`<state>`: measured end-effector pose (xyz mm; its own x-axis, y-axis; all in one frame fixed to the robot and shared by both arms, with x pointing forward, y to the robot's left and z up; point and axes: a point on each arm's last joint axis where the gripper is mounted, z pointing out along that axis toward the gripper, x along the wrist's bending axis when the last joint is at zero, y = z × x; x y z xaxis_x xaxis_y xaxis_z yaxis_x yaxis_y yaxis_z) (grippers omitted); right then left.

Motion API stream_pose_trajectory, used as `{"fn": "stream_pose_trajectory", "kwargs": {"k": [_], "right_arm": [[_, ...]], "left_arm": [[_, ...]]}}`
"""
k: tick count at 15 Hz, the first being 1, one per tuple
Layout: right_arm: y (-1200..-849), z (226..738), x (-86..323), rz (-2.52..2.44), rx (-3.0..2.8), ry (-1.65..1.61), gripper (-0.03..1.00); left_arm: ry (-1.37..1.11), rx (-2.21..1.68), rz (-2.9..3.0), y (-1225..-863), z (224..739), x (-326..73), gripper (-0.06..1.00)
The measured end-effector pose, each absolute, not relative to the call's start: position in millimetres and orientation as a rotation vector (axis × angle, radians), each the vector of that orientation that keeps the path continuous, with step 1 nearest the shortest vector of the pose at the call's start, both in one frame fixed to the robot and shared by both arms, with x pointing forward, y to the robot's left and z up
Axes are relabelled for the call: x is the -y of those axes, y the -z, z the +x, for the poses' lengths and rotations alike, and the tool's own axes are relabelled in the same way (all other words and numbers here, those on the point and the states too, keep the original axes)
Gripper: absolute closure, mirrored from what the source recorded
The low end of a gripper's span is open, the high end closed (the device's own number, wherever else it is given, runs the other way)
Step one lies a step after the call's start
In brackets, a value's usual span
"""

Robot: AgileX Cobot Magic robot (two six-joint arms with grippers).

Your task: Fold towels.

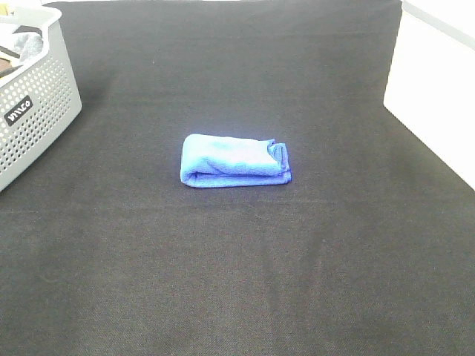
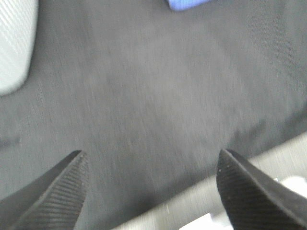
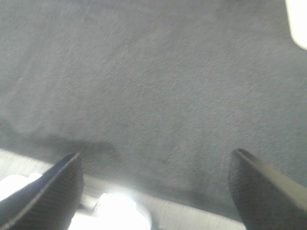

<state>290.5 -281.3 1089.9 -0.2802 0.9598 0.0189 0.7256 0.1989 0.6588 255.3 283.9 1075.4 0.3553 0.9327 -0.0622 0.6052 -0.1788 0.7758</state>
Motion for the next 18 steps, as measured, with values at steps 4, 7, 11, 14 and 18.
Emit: {"fn": "stream_pose_trajectory", "kwargs": {"k": [4, 7, 11, 14, 18], "right_arm": [[-1065, 263, 286, 1.497, -1.99, -0.887, 0.19], [-1054, 261, 286, 1.474, -1.957, -0.915, 0.19], [-1053, 262, 285, 1.465, -1.952, -0.943, 0.19], [-1053, 262, 284, 1.467, -1.954, -0.95, 0.19], [-1053, 262, 284, 1.467, -1.954, -0.95, 0.19]], "left_arm": [[-0.664, -1.211, 1.86, -1059, 248, -285, 0.23], [-0.666, -1.16, 1.889, -1057, 249, -282, 0.23], [-0.663, -1.155, 1.892, -1056, 249, -282, 0.23], [-0.663, -1.156, 1.892, -1056, 249, -282, 0.23], [-0.663, -1.156, 1.892, -1056, 249, -282, 0.23]]}}
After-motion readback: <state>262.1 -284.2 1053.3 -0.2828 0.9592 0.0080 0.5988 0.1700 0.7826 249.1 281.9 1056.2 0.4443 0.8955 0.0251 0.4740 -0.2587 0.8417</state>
